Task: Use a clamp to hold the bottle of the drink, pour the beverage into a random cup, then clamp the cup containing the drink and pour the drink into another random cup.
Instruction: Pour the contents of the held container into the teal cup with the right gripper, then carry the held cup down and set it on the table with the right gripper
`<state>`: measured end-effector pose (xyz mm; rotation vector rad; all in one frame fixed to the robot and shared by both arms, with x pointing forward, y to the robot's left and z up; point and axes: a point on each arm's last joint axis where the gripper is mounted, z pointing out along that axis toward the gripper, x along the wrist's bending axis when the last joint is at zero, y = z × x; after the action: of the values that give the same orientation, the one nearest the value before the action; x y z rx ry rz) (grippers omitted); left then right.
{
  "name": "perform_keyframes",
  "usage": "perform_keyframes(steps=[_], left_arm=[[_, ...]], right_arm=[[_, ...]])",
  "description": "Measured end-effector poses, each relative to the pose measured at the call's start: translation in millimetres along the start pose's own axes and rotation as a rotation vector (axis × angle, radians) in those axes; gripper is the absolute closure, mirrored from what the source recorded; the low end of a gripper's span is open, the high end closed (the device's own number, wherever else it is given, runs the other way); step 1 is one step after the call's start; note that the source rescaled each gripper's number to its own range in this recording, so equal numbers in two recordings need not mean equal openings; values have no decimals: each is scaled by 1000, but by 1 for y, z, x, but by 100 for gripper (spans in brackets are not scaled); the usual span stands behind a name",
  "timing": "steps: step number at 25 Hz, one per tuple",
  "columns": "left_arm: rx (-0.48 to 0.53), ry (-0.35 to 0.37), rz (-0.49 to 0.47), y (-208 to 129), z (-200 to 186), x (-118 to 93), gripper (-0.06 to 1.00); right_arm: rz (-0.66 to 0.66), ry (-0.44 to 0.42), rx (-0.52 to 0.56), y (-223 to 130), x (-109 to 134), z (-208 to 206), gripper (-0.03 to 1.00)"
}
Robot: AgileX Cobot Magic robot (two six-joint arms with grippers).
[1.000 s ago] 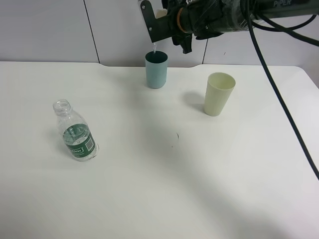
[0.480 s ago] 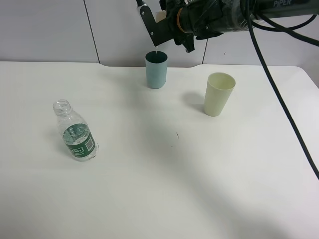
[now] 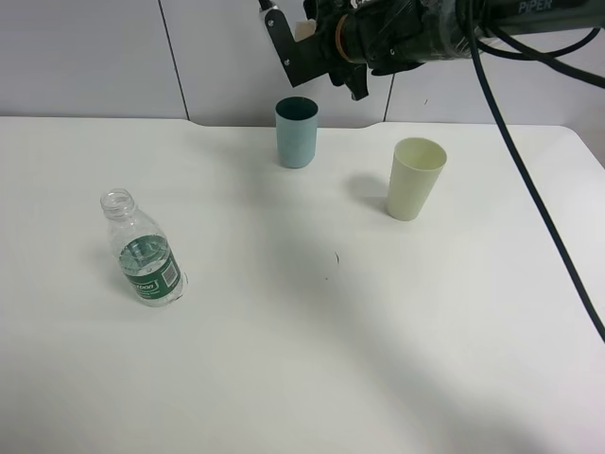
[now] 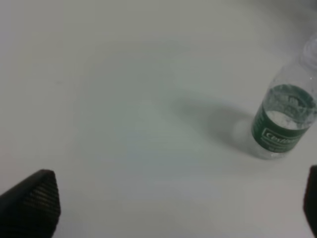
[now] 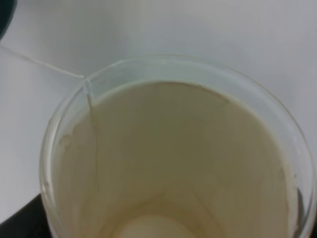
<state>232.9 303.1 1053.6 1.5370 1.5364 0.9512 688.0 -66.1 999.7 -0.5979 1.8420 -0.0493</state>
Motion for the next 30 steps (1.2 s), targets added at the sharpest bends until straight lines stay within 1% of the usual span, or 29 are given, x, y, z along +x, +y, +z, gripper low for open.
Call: perform_keyframes(steps=[2,8,11,15,20,23,27,30], left_arm=[[0,0,0,0,0,0,-6],[0,0,0,0,0,0,-6],[0,0,0,0,0,0,-6],[0,0,0,0,0,0,-6],[0,0,0,0,0,0,-6],[0,0,0,0,0,0,-6],[0,0,0,0,0,0,-6],[0,0,0,0,0,0,-6]], right_arm=[[83,1,-2,0,0,0,97],[555,33,-52,5,2,0,97],[738,49,-62,10,1,-1,97],[868,47,-85,16,-8,-8,97],[995,2,-146,22,-41,-35,97],[1094,-22,-188,25,-62,-55,97],[1253,-19,-243,31,-82,-77,97],[1380,11,-290,39,-89,-87,97]])
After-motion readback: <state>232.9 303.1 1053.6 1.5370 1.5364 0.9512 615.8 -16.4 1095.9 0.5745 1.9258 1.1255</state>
